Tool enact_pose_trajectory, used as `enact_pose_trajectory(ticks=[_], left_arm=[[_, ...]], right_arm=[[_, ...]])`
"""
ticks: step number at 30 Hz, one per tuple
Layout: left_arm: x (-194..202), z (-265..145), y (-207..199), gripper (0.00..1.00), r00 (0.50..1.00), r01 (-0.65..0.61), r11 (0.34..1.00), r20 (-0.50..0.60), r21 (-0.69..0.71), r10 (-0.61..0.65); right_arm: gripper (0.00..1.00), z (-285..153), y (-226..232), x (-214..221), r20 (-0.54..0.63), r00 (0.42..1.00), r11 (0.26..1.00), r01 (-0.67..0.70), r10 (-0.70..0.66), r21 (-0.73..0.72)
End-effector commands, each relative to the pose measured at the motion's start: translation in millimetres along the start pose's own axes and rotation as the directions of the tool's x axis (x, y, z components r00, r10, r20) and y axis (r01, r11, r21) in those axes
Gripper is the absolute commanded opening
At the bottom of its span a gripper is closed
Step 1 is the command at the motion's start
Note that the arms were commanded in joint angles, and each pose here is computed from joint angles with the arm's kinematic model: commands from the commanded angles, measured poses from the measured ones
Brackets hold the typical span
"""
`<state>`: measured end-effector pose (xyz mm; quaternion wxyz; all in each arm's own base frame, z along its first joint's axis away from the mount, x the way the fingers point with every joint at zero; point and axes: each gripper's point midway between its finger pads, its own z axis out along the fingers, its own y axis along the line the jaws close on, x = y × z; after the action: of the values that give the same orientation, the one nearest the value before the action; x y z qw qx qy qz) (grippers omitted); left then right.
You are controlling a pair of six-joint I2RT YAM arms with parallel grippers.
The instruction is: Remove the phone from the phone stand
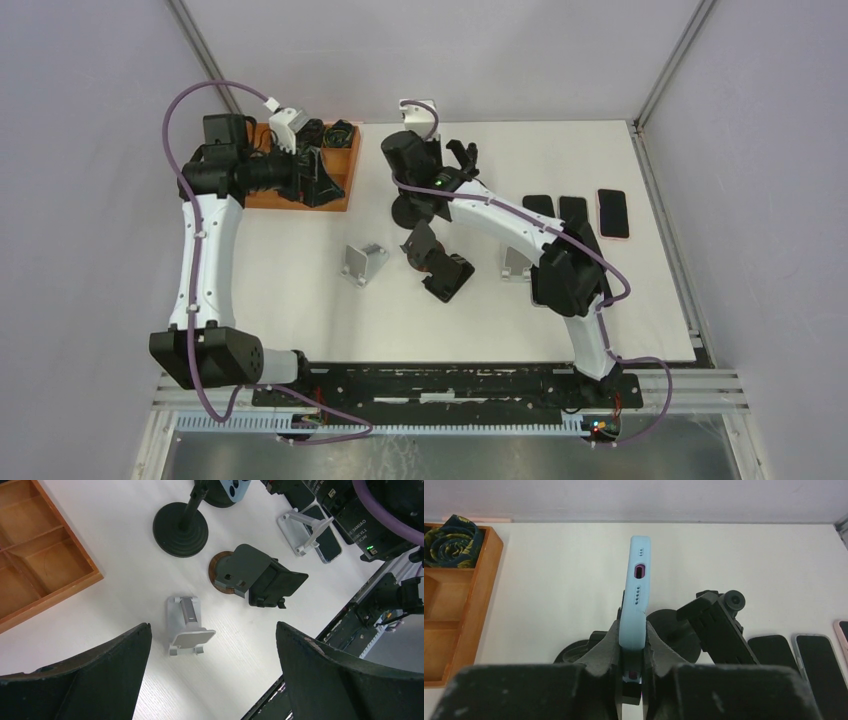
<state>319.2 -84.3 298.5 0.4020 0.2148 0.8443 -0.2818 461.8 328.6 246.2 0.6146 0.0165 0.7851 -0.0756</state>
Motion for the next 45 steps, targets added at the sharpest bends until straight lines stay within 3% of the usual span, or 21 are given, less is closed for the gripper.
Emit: enact_pose_trajectory(ticks=[1, 2, 6, 12, 19, 28, 33, 39, 41, 45], left_arm=[[-0.4, 0.1, -5.1, 1.0, 0.997, -0.073, 0.996, 0.023, 0.045, 0.072], [0.5, 0.7, -5.7, 1.0, 0.997, -0.076, 0.996, 0.023, 0.052, 0.075], [3.7, 6.9, -9.9, 0.99, 0.994, -0.105, 0.992, 0.018, 0.075, 0.104], [-0.7, 19.8, -23.2, 0.95, 0.985, -0.173, 0.978, 0.024, 0.119, 0.172], [-2.9, 27.1, -48.5, 0.92, 0.972, -0.233, 0.955, 0.03, 0.184, 0.231], [2.3, 36.6, -55.1, 0.85, 0.949, -0.314, 0.935, 0.016, 0.163, 0.316], [3.1, 36.2, -61.2, 0.62, 0.943, -0.331, 0.926, 0.02, 0.179, 0.333], [7.4, 36.8, -57.4, 0.22, 0.935, -0.35, 0.922, 0.009, 0.165, 0.354], [9.0, 35.6, -59.0, 0.15, 0.933, -0.357, 0.919, 0.01, 0.168, 0.36], [10.0, 33.4, -64.2, 0.11, 0.931, -0.361, 0.915, 0.011, 0.181, 0.365]], right_arm=[[0.06, -8.6, 17.4, -27.9, 0.035, 0.996, 0.993, -0.08, 0.084, -0.084], [0.0, -11.7, 17.4, -34.4, 0.041, 0.994, 0.99, -0.095, 0.1, -0.1], [0.0, -34.8, 19.7, -77.8, 0.087, 0.974, 0.956, -0.186, 0.21, -0.227], [0.0, -87.8, 21.8, -144.7, 0.107, 0.926, 0.846, -0.277, 0.361, -0.456], [0.0, -132.7, 10.9, -167.9, 0.05, 0.862, 0.694, -0.37, 0.504, -0.618], [0.0, -170.3, 20.0, -183.5, -0.084, 0.823, 0.518, -0.429, 0.561, -0.74], [0.0, -182.9, 21.0, -182.0, -0.144, 0.799, 0.445, -0.463, 0.584, -0.767], [0.0, -192.0, 21.3, -170.4, -0.207, 0.776, 0.38, -0.499, 0.596, -0.779], [0.0, -194.3, 22.4, -167.4, -0.223, 0.769, 0.359, -0.507, 0.599, -0.784], [0.0, -197.5, 25.3, -162.3, -0.26, 0.75, 0.318, -0.53, 0.608, -0.786]])
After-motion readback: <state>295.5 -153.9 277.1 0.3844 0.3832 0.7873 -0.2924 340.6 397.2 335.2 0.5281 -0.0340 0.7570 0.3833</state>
